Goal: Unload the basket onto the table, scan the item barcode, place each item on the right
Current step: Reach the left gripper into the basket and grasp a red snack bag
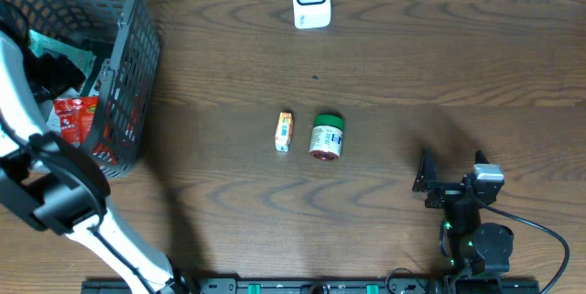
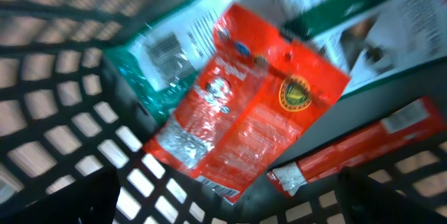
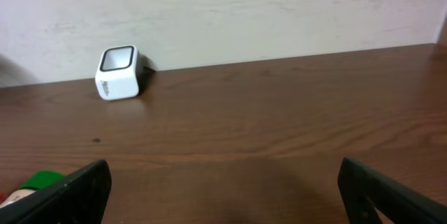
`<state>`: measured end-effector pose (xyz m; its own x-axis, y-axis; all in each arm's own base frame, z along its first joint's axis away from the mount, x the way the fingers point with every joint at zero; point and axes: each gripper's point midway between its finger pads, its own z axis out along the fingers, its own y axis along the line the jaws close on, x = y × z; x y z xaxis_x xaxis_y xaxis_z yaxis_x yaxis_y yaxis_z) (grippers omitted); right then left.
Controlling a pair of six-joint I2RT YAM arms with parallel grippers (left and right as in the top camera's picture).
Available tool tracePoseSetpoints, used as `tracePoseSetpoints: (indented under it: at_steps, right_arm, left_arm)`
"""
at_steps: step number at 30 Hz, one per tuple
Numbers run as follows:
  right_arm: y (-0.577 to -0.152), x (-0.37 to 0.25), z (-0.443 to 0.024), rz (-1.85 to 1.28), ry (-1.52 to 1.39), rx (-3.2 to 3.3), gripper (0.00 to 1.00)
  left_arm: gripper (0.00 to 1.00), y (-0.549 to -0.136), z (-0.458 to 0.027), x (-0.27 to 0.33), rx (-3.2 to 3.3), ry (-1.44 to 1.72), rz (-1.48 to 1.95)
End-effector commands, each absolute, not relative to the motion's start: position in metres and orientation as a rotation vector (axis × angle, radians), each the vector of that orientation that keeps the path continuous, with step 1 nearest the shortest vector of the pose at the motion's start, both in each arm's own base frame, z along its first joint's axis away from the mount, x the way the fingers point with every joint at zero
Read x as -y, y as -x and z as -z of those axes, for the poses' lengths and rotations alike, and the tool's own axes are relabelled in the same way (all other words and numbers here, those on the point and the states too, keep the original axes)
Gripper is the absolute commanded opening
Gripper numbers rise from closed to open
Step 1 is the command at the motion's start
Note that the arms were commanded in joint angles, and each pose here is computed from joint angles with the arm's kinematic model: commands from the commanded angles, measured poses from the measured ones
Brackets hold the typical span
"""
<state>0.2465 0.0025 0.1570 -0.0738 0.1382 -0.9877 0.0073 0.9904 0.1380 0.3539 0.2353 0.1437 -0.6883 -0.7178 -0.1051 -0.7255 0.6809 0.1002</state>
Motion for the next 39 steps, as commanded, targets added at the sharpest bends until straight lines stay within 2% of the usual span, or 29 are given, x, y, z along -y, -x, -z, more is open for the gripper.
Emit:
tracePoseSetpoints:
  at_steps: [1, 20, 22, 23, 24, 25, 26, 27, 28, 33, 39]
  right_arm:
    - [-0.246, 0.001, -0.157, -0.091, -0.117, -1.641, 0.99]
    - [-0.246, 0.001, -0.157, -0.091, -0.117, -1.641, 0.99]
    - [-0.246, 0.001, -0.157, -0.091, -0.117, -1.641, 0.99]
    - [-0.246, 0.001, -0.157, -0.091, -0.117, -1.641, 0.99]
    - [-0.246, 0.001, -0.157, -0.091, -0.117, -1.641, 0.99]
    - [-0.246, 0.001, -0.157, -0.091, -0.117, -1.641, 0.99]
    - [-0.246, 0.001, -0.157, -0.091, -0.117, -1.641, 0.99]
    - [-0.246, 0.001, -0.157, -0.091, -0.117, -1.641, 0.99]
    - [-0.246, 0.001, -0.157, -0.091, -0.117, -1.641, 0.99]
    - [-0.246, 0.001, -0.157, -0.091, -0.117, -1.641, 0.99]
    - [-0.246, 0.001, -0.157, -0.091, -0.117, -1.641, 0.99]
  left_arm:
    - [0.98, -0.354, -0.118, -0.229, -2.921, 1.194, -0.139]
    - [0.97, -0.332, -0.026, -0.21, -3.062, 1.245, -0.117]
    - [0.84, -0.331, -0.025, -0.21, -3.064, 1.246, -0.116]
    - [0.64, -0.331, -0.026, -0.209, -3.065, 1.248, -0.114]
    - [0.61, -0.33, -0.026, -0.209, -3.062, 1.258, -0.115]
    - [0.52, -0.331, -0.028, -0.208, -3.058, 1.26, -0.103]
    - [0.48, -0.332, -0.03, -0.207, -3.052, 1.263, -0.096]
    - [0.38, -0.334, -0.035, -0.207, -3.041, 1.26, -0.081]
    - [0.35, -0.337, -0.045, -0.207, -3.02, 1.256, -0.072]
    - [0.35, -0.351, -0.117, -0.214, -2.851, 1.202, -0.093]
    - [0.35, -0.352, -0.236, -0.214, -2.49, 1.121, -0.131]
